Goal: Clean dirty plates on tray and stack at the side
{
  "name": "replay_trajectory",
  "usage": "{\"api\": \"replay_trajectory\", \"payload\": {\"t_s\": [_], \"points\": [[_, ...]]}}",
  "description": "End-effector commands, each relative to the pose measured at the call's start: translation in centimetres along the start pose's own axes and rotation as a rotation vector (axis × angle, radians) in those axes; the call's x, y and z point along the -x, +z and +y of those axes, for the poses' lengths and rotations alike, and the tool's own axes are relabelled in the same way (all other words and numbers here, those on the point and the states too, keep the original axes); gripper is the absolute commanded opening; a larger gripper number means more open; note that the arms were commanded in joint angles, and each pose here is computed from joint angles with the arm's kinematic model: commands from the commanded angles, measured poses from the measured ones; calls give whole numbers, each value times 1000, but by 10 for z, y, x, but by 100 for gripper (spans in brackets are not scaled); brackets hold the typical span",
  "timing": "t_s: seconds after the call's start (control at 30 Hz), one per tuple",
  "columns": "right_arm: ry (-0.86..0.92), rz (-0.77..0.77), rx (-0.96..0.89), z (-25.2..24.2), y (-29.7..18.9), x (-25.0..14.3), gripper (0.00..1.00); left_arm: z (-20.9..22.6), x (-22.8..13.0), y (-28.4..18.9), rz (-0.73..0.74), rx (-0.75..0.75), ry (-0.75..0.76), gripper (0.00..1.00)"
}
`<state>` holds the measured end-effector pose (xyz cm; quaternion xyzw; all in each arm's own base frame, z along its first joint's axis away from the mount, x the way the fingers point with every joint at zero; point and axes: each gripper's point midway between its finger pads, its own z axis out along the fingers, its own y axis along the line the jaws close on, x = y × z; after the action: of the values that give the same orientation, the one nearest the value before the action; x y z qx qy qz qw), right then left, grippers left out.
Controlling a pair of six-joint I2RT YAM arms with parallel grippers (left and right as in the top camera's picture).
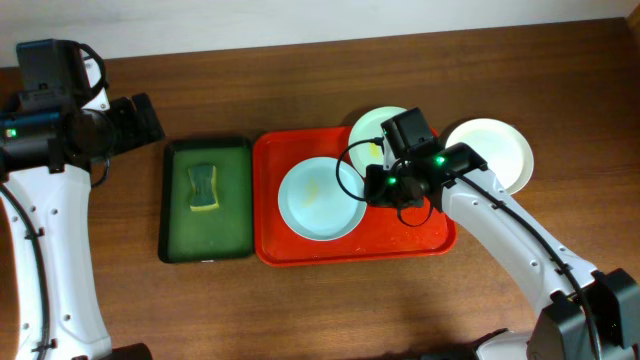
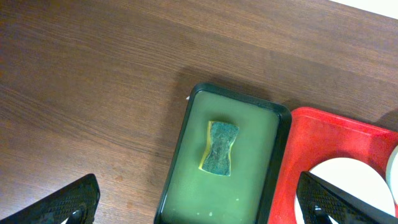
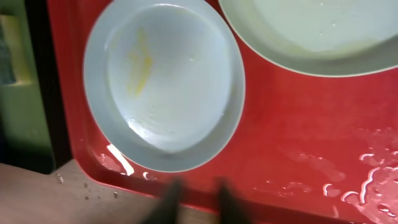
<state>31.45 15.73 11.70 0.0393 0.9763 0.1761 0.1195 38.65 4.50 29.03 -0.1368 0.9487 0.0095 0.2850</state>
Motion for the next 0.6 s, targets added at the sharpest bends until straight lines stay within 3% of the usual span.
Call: {"api": "replay_trajectory", "payload": {"t_s": [0.0,0.23,0.33,0.57], "points": [[-19,-30,-121,-20,-4,4,4,0,1,-2,-7,-1,-10,99],[-5,11,-190,-35,-5,-7,4,0,1,-2,-6,-1,-9,99],[135,-38,-283,-51,-9,-4,4,0,1,-2,-7,0,-9,99],[140,-14,-305,-55,-11,-10,4,0,1,-2,-7,0,-9,99]]}}
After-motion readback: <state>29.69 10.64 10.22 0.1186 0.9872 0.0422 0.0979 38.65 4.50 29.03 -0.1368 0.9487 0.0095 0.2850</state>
